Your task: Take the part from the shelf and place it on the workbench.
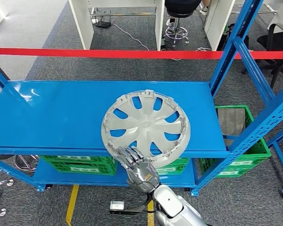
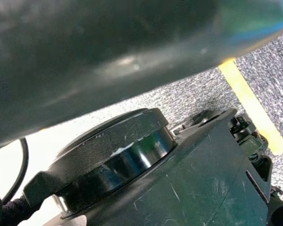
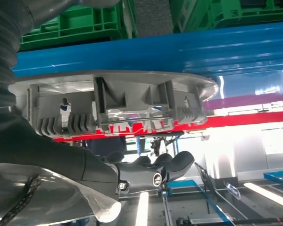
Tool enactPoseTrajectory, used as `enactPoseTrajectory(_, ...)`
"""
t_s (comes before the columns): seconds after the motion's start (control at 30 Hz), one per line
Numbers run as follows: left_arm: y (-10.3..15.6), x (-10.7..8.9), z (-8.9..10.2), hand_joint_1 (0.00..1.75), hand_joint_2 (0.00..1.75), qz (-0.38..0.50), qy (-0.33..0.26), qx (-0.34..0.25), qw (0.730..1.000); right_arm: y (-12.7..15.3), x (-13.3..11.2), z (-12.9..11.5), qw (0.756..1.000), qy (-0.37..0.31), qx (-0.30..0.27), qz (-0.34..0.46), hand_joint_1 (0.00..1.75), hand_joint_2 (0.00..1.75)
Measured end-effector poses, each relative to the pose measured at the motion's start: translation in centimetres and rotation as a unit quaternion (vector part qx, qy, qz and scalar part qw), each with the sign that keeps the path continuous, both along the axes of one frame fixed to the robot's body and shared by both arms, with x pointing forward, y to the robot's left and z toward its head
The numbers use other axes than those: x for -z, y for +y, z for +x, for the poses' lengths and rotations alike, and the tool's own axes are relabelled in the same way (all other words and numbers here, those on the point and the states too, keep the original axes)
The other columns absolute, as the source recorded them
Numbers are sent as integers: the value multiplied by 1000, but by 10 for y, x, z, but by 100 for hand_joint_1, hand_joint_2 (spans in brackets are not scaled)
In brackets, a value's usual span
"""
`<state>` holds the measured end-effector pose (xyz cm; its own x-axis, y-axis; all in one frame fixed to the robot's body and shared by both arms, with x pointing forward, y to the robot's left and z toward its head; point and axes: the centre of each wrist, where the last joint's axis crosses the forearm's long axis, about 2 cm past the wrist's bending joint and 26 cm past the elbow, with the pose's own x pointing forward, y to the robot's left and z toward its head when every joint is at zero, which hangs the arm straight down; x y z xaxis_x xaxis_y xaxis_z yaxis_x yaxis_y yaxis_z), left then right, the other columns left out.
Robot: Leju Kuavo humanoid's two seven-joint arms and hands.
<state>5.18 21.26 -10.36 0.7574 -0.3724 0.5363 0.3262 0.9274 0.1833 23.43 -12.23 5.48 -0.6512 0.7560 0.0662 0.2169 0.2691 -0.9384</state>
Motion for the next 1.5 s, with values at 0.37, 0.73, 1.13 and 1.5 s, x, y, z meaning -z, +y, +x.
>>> enactPoseTrajectory(0.37, 0, 0, 0, 0, 0, 1, 0, 3, 1000, -10, 0, 6, 999, 4, 37, 3, 0, 175)
enactPoseTrajectory(0.73, 0, 0, 0, 0, 0, 1, 0, 3, 1000, -14, 0, 8, 999, 4, 47, 2, 0, 175)
enactPoseTrajectory(1.13, 0, 0, 0, 0, 0, 7, -3, 4, 1000, -25, 0, 15, 997, 3, 80, -2, 0, 175)
enactPoseTrajectory(1.5, 0, 0, 0, 0, 0, 7, -3, 2, 1000, -23, 0, 16, 995, -3, 94, -16, 0, 175)
